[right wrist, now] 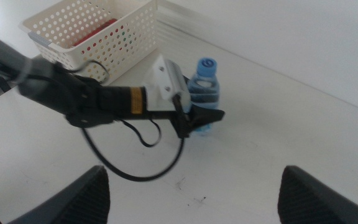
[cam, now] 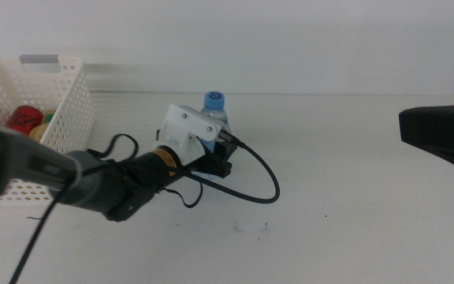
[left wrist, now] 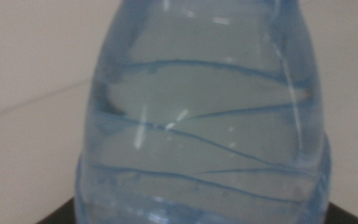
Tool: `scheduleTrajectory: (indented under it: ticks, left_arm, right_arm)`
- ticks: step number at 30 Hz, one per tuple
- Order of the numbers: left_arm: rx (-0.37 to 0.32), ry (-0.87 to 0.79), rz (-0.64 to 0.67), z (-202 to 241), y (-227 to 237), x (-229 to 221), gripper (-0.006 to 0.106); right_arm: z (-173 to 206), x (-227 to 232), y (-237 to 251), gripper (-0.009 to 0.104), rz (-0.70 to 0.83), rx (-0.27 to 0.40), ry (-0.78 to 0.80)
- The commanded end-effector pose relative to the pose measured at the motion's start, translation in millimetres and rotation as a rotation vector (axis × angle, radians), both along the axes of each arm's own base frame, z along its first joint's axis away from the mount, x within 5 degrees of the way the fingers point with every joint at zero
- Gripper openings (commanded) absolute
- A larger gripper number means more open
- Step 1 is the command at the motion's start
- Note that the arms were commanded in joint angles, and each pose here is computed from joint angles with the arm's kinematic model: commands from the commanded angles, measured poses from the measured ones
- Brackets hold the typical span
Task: Use arms to grab the bottles and put them into the dustbin to the left of the table.
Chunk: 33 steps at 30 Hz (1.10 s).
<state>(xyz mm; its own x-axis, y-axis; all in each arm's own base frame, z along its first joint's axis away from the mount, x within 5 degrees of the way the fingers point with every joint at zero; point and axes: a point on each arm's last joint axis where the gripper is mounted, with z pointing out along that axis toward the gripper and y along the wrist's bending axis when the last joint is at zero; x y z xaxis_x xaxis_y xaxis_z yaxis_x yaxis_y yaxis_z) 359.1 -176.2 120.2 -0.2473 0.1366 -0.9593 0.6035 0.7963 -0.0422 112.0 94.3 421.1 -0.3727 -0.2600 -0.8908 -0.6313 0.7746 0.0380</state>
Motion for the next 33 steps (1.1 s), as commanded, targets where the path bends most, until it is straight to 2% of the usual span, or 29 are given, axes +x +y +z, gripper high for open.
scheduleTrajectory:
  ticks: [1, 10, 15, 18, 22, 24, 30, 33]
  left_arm:
    - [-0.07, -0.085, 0.014, 38.4, 3.9, -6.7, 0.032]
    - [0.008, -0.045, 0.074, 120.6, 28.4, -48.6, 0.033]
    - [-0.029, -0.032, 0.156, 178.9, 46.5, -75.7, 0.033]
    - [0.004, -0.035, 0.225, 206.9, 57.7, -84.7, 0.033]
    - [0.036, 0.045, 0.344, 231.5, 68.7, -83.7, 0.033]
    - [0.075, 0.08, 0.381, 244.3, 76.0, -81.8, 0.033]
    - [0.122, 0.108, 0.309, 279.7, 90.8, -76.3, 0.033]
    - [0.139, 0.167, 0.343, 293.1, 111.4, -64.3, 0.033]
  right_arm:
    - [3.6, -0.7, -0.5, 0.087, 0.002, 0.009, -0.021]
    - [3.6, -0.7, -0.5, 0.087, 0.002, 0.009, -0.021]
    - [3.6, -0.7, -0.5, 0.087, 0.002, 0.009, -0.021]
    - [3.6, -0.7, -0.5, 0.087, 0.002, 0.009, -0.021]
    - [3.6, -0.7, -0.5, 0.087, 0.002, 0.009, -0.021]
    - [3.6, -0.7, -0.5, 0.087, 0.002, 0.009, -0.021]
    - [3.6, -0.7, -0.5, 0.087, 0.002, 0.009, -0.021]
    - [3.6, -0.7, -0.5, 0.087, 0.002, 0.009, -0.021]
